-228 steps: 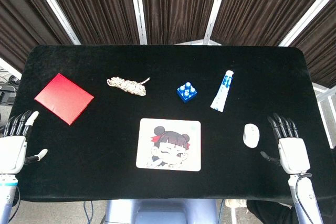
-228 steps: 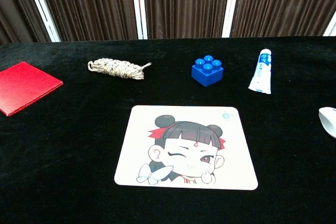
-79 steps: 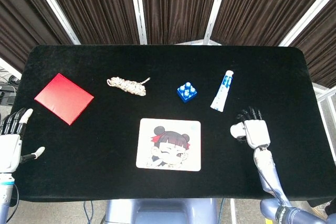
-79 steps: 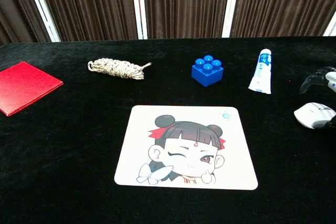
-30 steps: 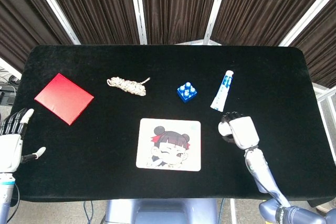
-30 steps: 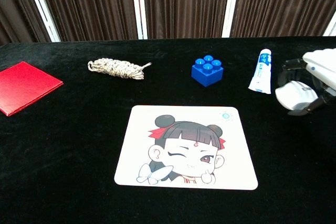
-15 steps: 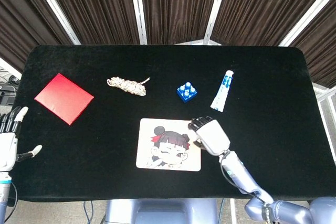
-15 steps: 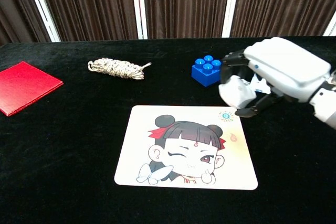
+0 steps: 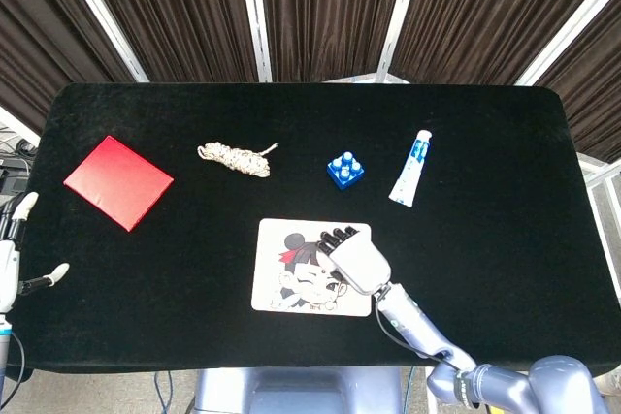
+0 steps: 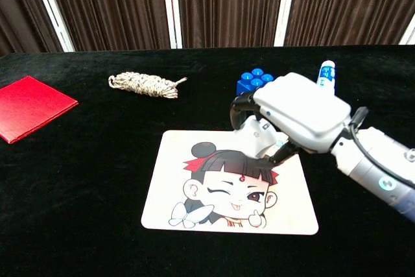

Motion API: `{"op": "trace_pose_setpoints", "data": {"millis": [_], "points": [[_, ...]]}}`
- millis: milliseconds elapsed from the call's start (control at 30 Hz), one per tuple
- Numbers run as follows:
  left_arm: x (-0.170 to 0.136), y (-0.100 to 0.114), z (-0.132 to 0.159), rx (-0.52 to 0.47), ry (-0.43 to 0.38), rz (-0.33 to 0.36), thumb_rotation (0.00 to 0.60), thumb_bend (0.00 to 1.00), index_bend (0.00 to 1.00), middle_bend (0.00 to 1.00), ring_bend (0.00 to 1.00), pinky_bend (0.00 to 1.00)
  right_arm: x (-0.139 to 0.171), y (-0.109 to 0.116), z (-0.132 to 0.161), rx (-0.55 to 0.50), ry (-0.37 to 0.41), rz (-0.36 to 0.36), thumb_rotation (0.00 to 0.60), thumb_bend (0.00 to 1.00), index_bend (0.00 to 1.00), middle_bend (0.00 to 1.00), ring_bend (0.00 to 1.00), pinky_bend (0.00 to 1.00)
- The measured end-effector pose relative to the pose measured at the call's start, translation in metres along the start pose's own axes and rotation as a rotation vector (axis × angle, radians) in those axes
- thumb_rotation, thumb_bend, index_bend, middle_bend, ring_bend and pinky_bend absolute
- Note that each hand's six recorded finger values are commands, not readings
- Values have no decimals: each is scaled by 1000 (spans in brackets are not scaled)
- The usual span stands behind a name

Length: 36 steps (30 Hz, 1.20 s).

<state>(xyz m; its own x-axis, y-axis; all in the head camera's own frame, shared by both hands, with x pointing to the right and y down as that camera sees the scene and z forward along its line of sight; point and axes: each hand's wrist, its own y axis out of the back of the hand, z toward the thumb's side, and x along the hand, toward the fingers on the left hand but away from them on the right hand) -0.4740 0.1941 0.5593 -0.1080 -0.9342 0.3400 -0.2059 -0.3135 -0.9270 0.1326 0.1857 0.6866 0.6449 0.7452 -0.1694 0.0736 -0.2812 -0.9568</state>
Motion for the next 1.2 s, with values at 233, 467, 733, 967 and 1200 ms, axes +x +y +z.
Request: {"op": "trace_pose_setpoints", "data": {"millis": [233,467,733,967,1200], "points": [[1,2,-2,13,11,7,600,124,0,0,0,0,1,-11,10,37,73,-4,600,65,650,591,467,582],[1,2,-2,14,13,7,600,124,0,0,0,0,2,-21,22,39,119,-5,600,64,650,592,467,573],[1,2,-2,13,18,6,600,124,0,0,0,0,2,-31,31,54,141,10,600,63,649,592,467,535],[2,2,-2,8,17,3,600,125,0,0,0,0,4,-38,32,79,145,33,600,51,642,451,308,258],[1,2,-2,3,15,0,600,125,0,0,0,0,8,-46,29,89,120,85,600,35,488,196,21,0]]}}
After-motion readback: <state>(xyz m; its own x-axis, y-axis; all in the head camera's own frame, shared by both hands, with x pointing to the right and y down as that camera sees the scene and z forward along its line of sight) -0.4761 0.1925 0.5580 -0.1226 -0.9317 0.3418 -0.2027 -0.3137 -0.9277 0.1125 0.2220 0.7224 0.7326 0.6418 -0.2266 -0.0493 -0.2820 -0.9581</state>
